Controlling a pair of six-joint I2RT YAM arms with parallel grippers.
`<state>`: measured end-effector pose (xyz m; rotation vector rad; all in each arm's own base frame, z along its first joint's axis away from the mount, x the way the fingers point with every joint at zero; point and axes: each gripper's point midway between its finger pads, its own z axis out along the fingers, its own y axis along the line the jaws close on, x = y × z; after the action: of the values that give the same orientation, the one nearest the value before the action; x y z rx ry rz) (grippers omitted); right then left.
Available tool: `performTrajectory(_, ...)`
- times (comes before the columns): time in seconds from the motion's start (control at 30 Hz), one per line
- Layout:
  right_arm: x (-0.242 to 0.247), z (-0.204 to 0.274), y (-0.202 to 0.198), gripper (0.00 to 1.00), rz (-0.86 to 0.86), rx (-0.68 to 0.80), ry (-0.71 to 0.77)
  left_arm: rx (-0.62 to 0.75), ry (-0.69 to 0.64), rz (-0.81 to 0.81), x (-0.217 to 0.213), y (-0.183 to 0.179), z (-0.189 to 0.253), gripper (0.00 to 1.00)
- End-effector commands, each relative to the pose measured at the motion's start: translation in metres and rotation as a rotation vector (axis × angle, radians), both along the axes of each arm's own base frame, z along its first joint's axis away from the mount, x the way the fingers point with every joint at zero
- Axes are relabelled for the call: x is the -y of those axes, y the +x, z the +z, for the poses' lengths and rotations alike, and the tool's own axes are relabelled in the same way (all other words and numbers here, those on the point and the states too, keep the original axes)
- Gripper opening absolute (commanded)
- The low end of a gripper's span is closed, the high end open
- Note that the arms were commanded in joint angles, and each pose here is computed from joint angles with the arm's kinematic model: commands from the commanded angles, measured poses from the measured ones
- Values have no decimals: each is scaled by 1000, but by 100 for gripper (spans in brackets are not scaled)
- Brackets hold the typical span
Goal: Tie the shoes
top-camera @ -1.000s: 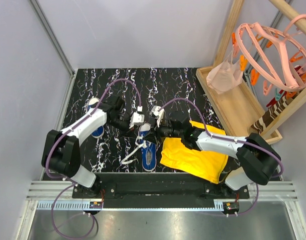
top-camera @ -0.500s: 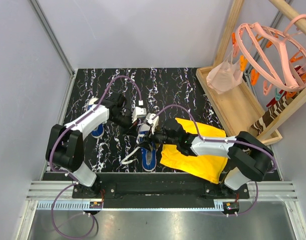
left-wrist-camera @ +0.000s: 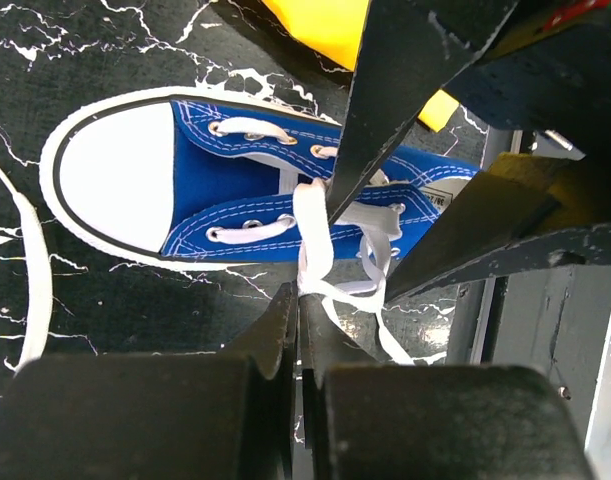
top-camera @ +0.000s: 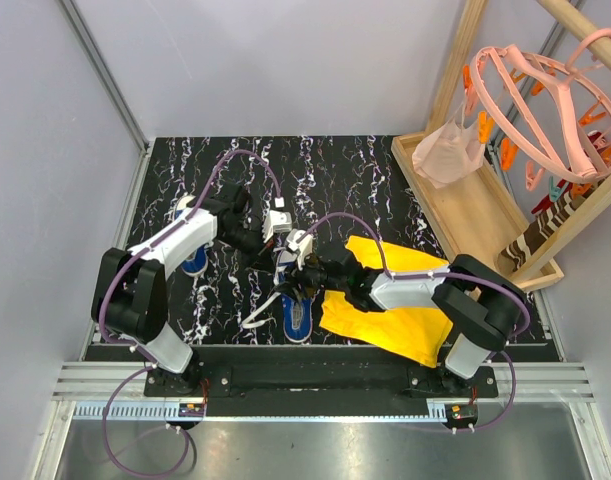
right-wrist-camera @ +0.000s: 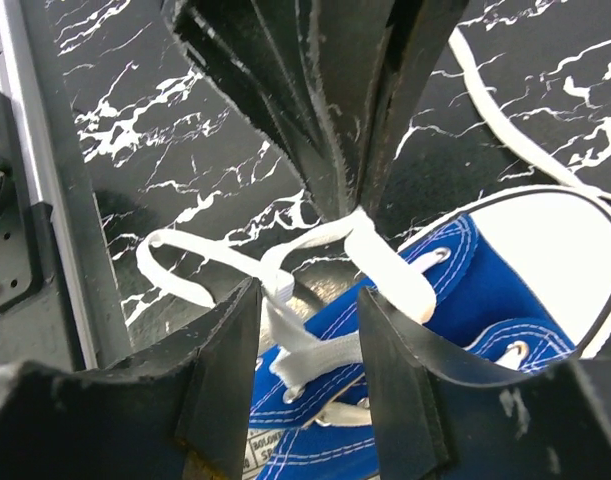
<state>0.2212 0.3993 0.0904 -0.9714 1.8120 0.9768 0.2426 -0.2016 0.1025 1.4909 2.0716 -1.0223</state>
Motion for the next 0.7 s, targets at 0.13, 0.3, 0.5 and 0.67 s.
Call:
performTrajectory(0.13, -27, 44, 22, 40, -19, 108, 104, 17, -21, -2, 7, 9, 7, 0)
performTrajectory(0.3, -21, 54, 28, 0, -65, 111, 107, 41, -25, -18, 7, 9, 8, 0)
performTrajectory(0.5, 5, 63, 27, 0, -153, 51, 104, 78, -17, -65, 2, 2, 5, 4)
performTrajectory(0.67, 24, 52, 25, 0, -183, 35, 79, 89, 13, -104, -3, -2, -1, 6)
